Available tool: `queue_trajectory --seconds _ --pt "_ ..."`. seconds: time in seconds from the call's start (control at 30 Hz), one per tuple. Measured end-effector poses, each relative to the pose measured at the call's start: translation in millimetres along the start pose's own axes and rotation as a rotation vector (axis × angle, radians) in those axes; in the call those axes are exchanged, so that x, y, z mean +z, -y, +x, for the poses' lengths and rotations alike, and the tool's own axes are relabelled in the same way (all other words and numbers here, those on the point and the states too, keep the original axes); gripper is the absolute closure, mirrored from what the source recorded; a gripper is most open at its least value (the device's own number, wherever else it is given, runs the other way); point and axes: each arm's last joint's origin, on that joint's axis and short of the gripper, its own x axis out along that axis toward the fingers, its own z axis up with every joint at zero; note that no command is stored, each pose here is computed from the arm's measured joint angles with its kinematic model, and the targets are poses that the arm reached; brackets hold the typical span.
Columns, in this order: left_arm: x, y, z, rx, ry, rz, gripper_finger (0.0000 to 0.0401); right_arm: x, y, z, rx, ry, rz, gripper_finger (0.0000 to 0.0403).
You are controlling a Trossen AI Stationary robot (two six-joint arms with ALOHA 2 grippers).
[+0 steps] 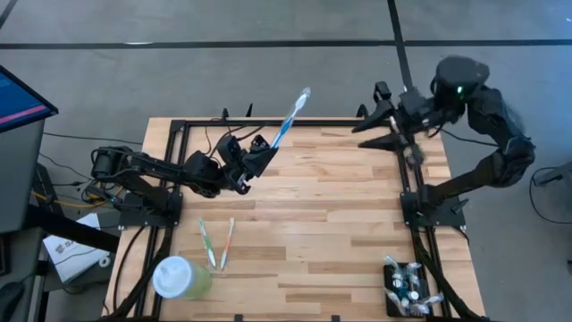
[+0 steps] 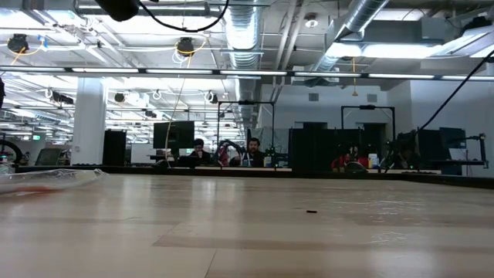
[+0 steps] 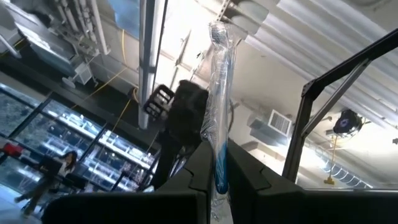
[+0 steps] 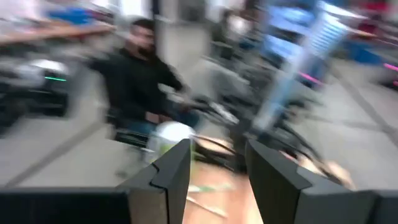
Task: Pick & Place toothbrushing station
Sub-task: Put the blue toothbrush into the black organizer
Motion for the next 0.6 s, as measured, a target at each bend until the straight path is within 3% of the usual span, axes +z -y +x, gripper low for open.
queue_trajectory --seconds 0.13,0.27,0.43,0.6 --pt "3.3 1.8 -0.1 -0.018 0.034 0.022 0.0387 -3.1 16.5 -6.8 0.181 0.028 0.002 0.0258" --pt "2.7 3.2 -0.3 0.008 0.047 0.055 0.0387 -17.6 30.3 -1.1 0.261 -0.009 0.034 0.0261" --pt "-8.8 10.2 -3.0 0.059 0.038 0.132 0.0388 -38.0 36.2 10.1 0.274 0.014 0.083 0.0261" --pt "-22.1 26.1 -8.6 0.164 0.041 0.267 0.0388 -55.1 44.5 17.2 0.245 0.125 0.184 0.0256"
